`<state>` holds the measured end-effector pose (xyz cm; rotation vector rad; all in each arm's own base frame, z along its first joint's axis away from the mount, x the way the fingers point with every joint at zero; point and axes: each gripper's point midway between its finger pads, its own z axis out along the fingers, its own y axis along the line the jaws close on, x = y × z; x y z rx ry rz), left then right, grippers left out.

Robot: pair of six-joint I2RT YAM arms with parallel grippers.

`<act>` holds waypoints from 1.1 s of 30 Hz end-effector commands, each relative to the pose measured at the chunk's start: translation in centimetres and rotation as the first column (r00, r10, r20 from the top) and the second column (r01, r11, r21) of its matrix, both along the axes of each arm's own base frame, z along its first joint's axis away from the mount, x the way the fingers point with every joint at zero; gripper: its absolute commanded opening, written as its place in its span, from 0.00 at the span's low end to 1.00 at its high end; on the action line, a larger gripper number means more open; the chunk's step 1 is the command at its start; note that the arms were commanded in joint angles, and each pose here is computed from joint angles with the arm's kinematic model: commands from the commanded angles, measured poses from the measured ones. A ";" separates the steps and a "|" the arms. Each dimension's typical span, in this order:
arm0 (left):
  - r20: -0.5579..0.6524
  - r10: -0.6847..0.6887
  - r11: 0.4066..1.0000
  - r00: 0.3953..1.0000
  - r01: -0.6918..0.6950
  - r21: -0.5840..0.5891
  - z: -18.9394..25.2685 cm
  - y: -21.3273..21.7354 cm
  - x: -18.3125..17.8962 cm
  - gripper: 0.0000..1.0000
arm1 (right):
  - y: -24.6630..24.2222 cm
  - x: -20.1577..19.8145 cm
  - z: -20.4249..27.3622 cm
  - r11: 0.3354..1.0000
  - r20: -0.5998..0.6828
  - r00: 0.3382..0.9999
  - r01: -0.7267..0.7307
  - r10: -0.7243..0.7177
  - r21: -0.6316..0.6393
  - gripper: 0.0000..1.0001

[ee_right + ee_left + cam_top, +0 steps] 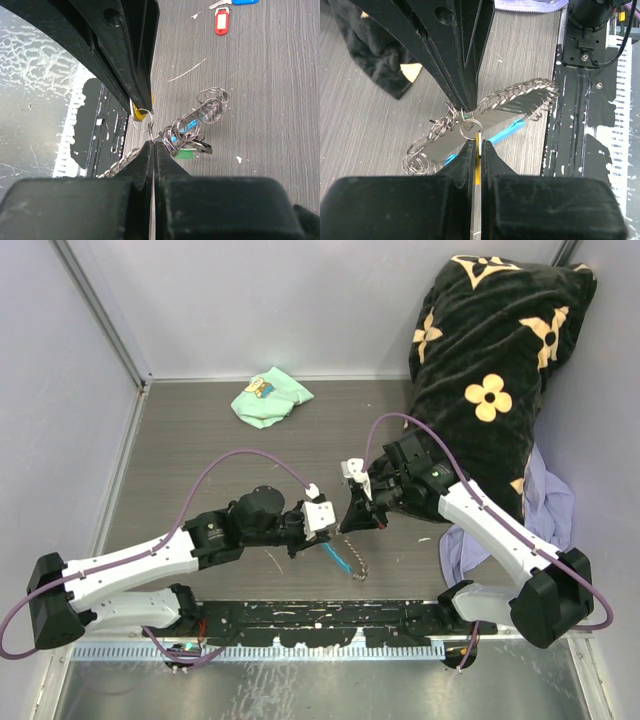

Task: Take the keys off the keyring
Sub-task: Remove the key from the keyring.

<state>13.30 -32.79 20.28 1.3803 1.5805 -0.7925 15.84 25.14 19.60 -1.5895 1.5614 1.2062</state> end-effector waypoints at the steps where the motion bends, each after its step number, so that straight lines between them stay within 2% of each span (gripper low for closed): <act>1: 0.028 -0.040 0.996 0.999 0.042 -0.074 2.0 -0.4 -1.0 0.00 | 0.4 1.9 1.5 0.998 0.089 0.995 0.039 -0.043 0.044 0.01; 14: 0.072 -0.064 0.997 0.995 0.066 -0.027 1.3 0.0 -1.1 0.00 | 0.5 2.8 1.1 0.996 0.074 0.993 0.087 -0.090 0.032 0.01; 27: 0.180 -0.059 0.998 0.982 0.055 0.026 1.7 0.5 0.0 0.00 | 0.8 1.4 0.9 0.999 0.031 0.999 0.011 -0.013 0.051 0.01; 33: 0.216 -0.086 0.993 0.973 0.065 0.103 1.8 0.8 0.5 0.00 | 1.2 1.0 0.2 1.000 0.025 1.000 -0.011 0.011 0.025 0.01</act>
